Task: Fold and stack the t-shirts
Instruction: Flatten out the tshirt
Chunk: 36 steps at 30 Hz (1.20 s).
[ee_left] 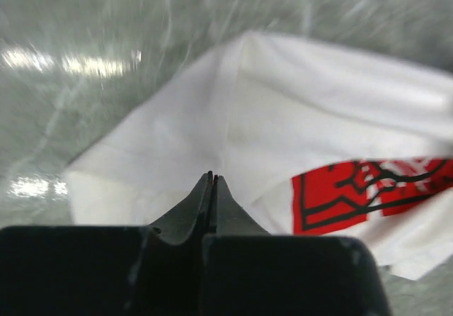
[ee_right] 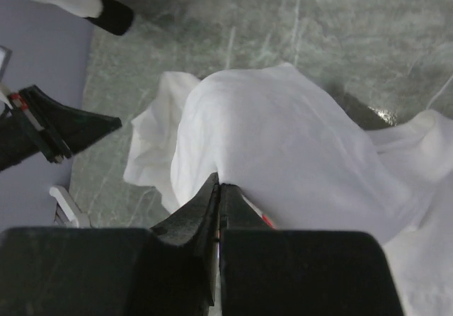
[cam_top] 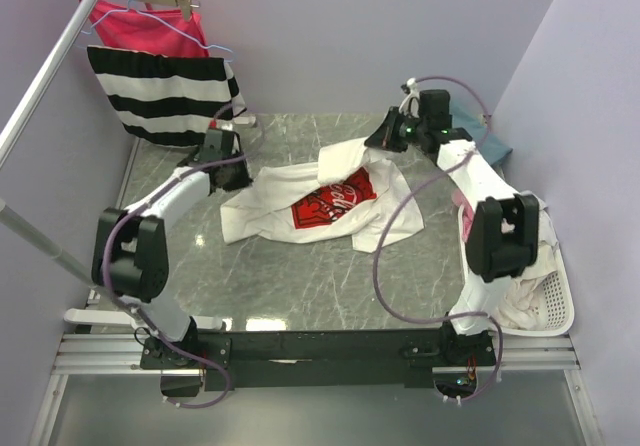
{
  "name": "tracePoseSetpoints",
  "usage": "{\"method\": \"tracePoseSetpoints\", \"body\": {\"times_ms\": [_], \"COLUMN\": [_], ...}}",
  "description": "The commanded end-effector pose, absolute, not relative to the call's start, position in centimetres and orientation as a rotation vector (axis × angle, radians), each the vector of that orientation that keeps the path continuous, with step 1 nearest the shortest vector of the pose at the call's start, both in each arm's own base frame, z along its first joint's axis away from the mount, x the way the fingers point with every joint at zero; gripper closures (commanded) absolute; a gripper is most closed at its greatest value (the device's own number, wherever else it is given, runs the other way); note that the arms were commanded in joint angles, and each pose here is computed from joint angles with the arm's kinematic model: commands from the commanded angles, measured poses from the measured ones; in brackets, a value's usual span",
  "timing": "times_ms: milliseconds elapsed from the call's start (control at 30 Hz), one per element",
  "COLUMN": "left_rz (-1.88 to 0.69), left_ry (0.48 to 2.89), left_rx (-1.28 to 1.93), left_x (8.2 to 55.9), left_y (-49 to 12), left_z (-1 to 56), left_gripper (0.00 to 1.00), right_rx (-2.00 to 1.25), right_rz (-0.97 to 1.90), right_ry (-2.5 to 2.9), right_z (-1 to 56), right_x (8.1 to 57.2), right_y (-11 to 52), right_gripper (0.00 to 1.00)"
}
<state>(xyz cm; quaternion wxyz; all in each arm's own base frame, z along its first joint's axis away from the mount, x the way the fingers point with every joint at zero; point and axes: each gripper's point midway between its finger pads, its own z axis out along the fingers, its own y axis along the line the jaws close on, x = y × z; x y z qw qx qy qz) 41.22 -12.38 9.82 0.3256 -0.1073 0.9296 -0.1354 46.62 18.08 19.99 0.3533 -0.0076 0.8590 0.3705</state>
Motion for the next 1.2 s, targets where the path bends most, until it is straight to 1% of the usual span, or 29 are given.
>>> {"method": "tracePoseSetpoints", "body": {"times_ms": [0, 100, 133, 167, 200, 233, 267, 300, 333, 367, 400, 433, 467, 633, 833, 1033, 1167], "left_rz": [-0.353, -0.363, -0.37, -0.404, -0.441, -0.472, -0.523, -0.544, -0.549, -0.561, -0.57, -0.581, -0.593, -0.573, -0.559, -0.534, -0.459], "left_ry": [2.243, 2.206, 2.218, 2.23, 2.218, 2.25, 2.257, 2.239, 2.278, 2.283, 2.288, 2.29, 2.289, 2.289, 2.296, 2.352, 2.355], "left_rx": [-0.254, -0.257, -0.25, -0.233, -0.222, -0.219, -0.205, -0.202, -0.219, -0.205, -0.193, -0.184, -0.164, -0.06, 0.022, 0.04, 0.034], "left_x": [42.8, 42.7, 42.4, 42.2, 42.4, 41.9, 41.7, 42.2, 42.1, 42.2, 42.3, 42.6, 42.6, 43.1, 43.5, 42.5, 41.8], "left_y": [-10.8, -10.3, -10.3, -10.9, -11.4, -11.9, -12.7, -13.0, -13.2, -13.6, -14.0, -14.4, -15.1, -18.1, -21.0, -22.0, -21.4], "left_z": [18.8, 20.0, 19.3, 18.7, 18.5, 16.7, 16.1, 15.7, 13.8, 13.1, 12.5, 11.5, 11.1, 9.5, 8.9, 7.4, 8.1], "left_gripper": [0.99, 0.99, 0.94, 0.78, 0.44, 0.43, 0.42, 0.26, 0.12, 0.06, 0.05, 0.01, 0.01, 0.01, 0.01, 0.01, 0.01], "right_rx": [-0.13, -0.139, -0.14, -0.137, -0.135, -0.137, -0.129, -0.125, -0.115, -0.112, -0.112, -0.112, -0.117, -0.112, -0.102, -0.106, -0.11], "right_rz": [0.931, 0.915, 0.909, 0.908, 0.912, 0.92, 0.924, 0.927, 0.937, 0.946, 0.953, 0.964, 0.98, 1.003, 1.034, 1.029, 1.024], "right_ry": [2.033, 1.997, 1.99, 1.993, 2.005, 2.032, 2.045, 2.054, 2.062, 2.075, 2.079, 2.097, 2.102, 2.135, 2.157, 2.172, 2.173], "right_z": [27.9, 29.4, 29.5, 29.4, 28.9, 28.0, 27.5, 27.1, 26.4, 25.9, 25.7, 25.0, 24.9, 23.4, 22.1, 21.5, 21.4], "right_x": [44.4, 42.9, 42.5, 42.4, 42.3, 42.3, 42.3, 42.4, 42.5, 42.6, 42.7, 43.0, 43.1, 43.9, 44.1, 44.1, 44.0], "right_y": [17.4, 17.0, 16.9, 16.9, 16.9, 17.1, 17.0, 17.1, 17.2, 17.3, 17.4, 17.5, 17.7, 18.0, 18.4, 18.4, 18.3], "right_gripper": [1.0, 1.0, 1.0, 1.0, 1.0, 1.0, 1.0, 1.0, 1.0, 1.0, 1.0, 1.0, 1.0, 1.0, 1.0, 1.0, 1.0]}}
